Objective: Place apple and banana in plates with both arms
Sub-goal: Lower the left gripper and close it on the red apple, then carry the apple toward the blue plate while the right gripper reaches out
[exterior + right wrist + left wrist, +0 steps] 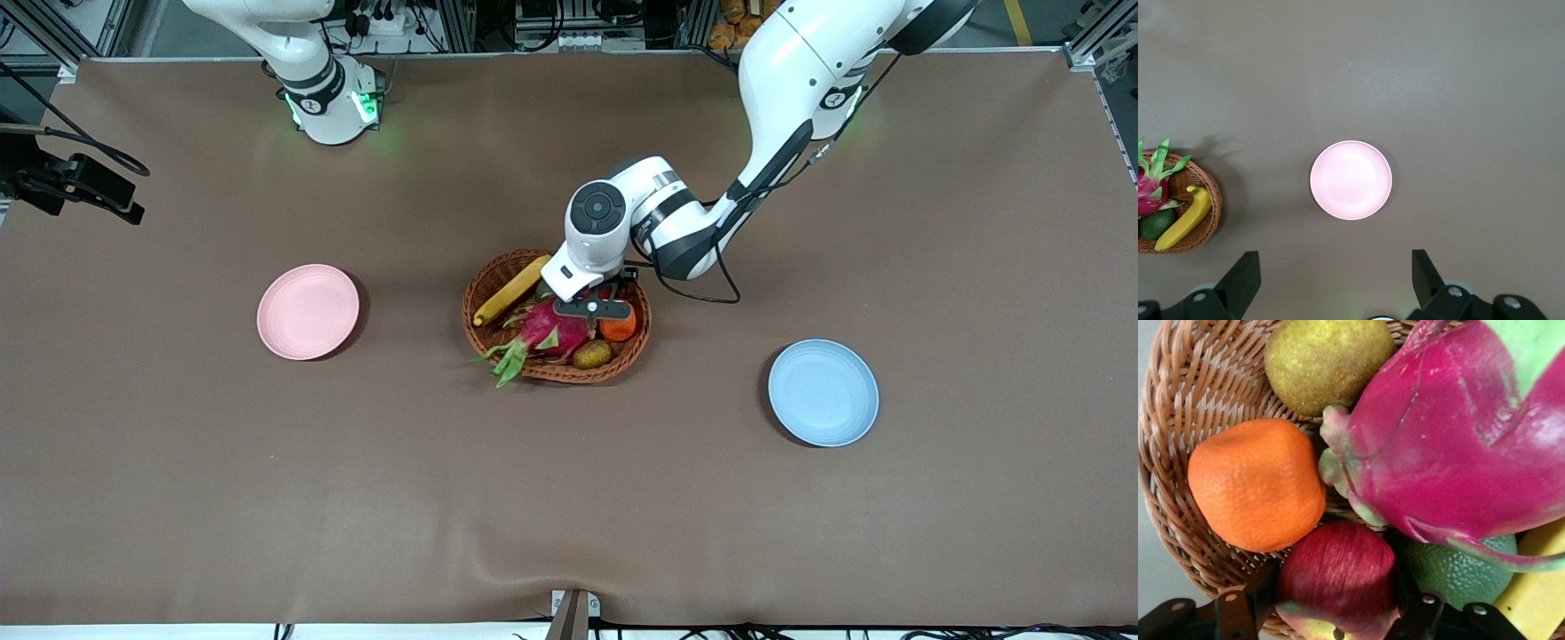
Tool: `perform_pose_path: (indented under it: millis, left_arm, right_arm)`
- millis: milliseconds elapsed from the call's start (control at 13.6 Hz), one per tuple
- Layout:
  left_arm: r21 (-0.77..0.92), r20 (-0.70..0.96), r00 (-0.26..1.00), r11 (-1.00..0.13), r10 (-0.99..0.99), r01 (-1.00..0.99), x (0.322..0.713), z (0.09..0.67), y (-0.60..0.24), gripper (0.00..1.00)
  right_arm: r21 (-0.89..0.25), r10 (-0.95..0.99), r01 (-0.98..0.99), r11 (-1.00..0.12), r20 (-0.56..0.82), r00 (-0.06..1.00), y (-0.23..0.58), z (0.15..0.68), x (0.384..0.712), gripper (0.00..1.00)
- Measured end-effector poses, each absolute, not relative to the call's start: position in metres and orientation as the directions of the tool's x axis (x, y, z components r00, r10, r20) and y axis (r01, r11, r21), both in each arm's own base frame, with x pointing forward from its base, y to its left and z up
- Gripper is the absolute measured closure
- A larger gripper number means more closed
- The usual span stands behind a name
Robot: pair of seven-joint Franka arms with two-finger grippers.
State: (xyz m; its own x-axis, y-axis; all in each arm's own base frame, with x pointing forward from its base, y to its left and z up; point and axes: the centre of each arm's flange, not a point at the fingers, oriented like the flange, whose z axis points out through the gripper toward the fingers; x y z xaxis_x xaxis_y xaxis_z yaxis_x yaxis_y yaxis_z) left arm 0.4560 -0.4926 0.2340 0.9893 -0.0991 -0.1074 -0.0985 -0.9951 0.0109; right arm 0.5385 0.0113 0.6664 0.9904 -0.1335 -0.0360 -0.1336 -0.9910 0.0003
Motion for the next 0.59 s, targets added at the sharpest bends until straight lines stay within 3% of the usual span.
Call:
perform_pose_path:
  millis: [588]
  left_arm:
    - [-0.016, -0.080, 0.995, -0.998, -0.063, -0.064, 0.473, 0.282, -0.482, 0.25]
  right_arm:
    - [0.000, -0.134, -0.134, -0.991, -0.037, 0.990, 0.011, 0.666, 0.539, 0.00]
